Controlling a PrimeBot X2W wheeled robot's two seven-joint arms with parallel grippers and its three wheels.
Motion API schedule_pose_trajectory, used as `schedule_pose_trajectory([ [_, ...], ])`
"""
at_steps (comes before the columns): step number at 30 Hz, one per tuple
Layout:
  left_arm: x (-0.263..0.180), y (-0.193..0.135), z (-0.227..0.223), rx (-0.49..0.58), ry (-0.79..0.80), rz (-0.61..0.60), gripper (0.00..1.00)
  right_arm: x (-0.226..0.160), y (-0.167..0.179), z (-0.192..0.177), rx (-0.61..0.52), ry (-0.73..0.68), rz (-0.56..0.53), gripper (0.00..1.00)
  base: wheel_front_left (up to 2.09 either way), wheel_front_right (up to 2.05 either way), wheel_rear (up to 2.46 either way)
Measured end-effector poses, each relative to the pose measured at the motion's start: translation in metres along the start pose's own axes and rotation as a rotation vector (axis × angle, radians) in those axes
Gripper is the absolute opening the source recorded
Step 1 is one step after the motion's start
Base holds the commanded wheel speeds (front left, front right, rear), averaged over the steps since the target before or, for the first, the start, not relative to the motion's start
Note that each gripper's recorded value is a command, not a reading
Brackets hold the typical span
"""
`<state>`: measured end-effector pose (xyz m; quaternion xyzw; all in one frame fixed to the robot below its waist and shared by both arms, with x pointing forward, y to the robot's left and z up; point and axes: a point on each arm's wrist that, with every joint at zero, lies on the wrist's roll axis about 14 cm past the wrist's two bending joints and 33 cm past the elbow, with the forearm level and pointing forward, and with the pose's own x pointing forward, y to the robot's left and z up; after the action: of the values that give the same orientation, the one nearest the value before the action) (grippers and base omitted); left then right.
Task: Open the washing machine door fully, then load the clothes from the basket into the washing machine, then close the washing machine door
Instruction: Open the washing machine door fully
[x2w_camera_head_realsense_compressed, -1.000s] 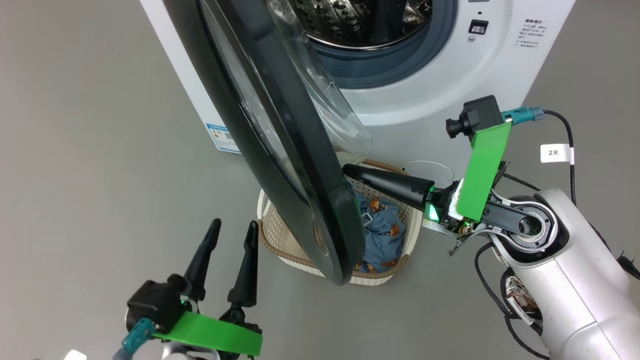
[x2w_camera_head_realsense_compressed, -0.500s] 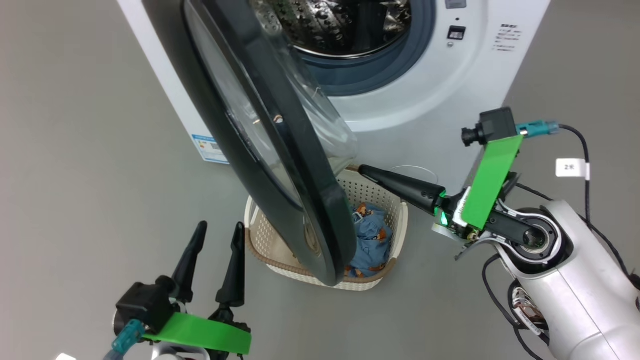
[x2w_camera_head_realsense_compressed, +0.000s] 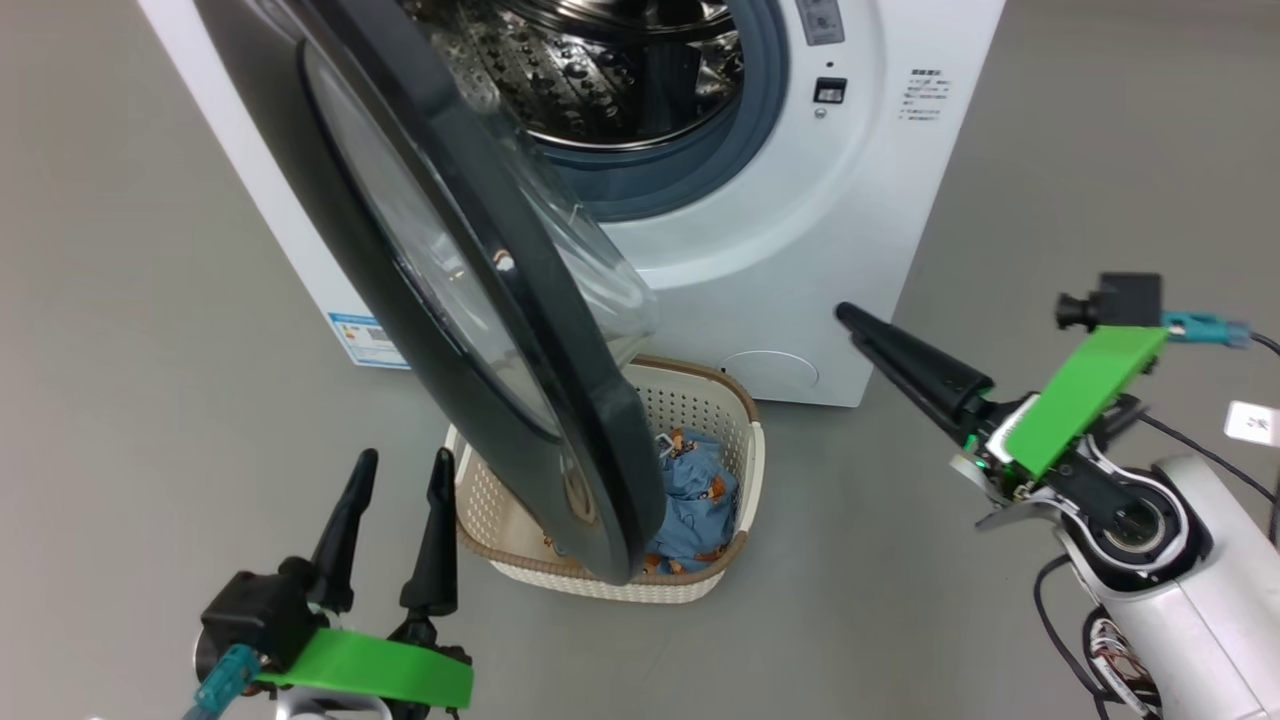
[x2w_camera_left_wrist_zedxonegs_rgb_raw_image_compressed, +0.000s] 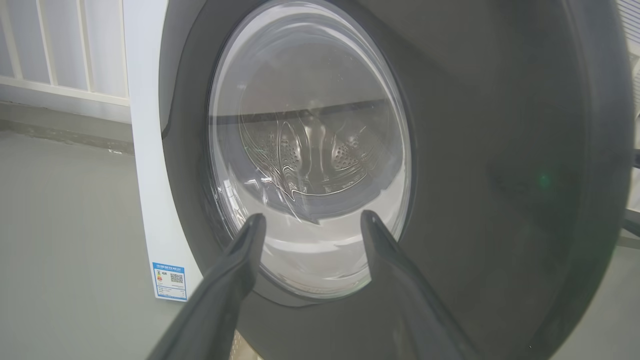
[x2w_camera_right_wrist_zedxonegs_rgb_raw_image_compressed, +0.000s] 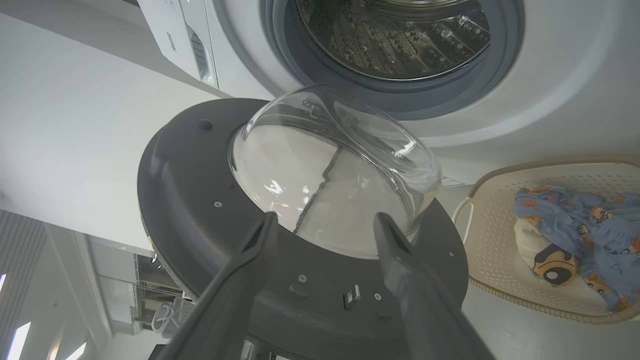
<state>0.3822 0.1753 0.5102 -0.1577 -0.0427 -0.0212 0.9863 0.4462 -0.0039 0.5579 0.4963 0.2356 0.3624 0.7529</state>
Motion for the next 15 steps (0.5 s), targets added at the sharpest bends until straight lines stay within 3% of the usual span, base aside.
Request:
schedule_pose_trajectory([
  [7, 0.001, -0.002, -0.005, -0.003, 0.012, -0.005, 1.0, -0.026, -0.026, 0.022, -0.011, -0.15, -0.084, 1.0, 0.0, 0.0, 0.0],
  [15, 0.0, -0.005, -0.002, -0.004, 0.003, -0.014, 1.0, -0.055, -0.064, 0.016, -0.11, -0.218, -0.237, 1.0, 0.0, 0.0, 0.0],
])
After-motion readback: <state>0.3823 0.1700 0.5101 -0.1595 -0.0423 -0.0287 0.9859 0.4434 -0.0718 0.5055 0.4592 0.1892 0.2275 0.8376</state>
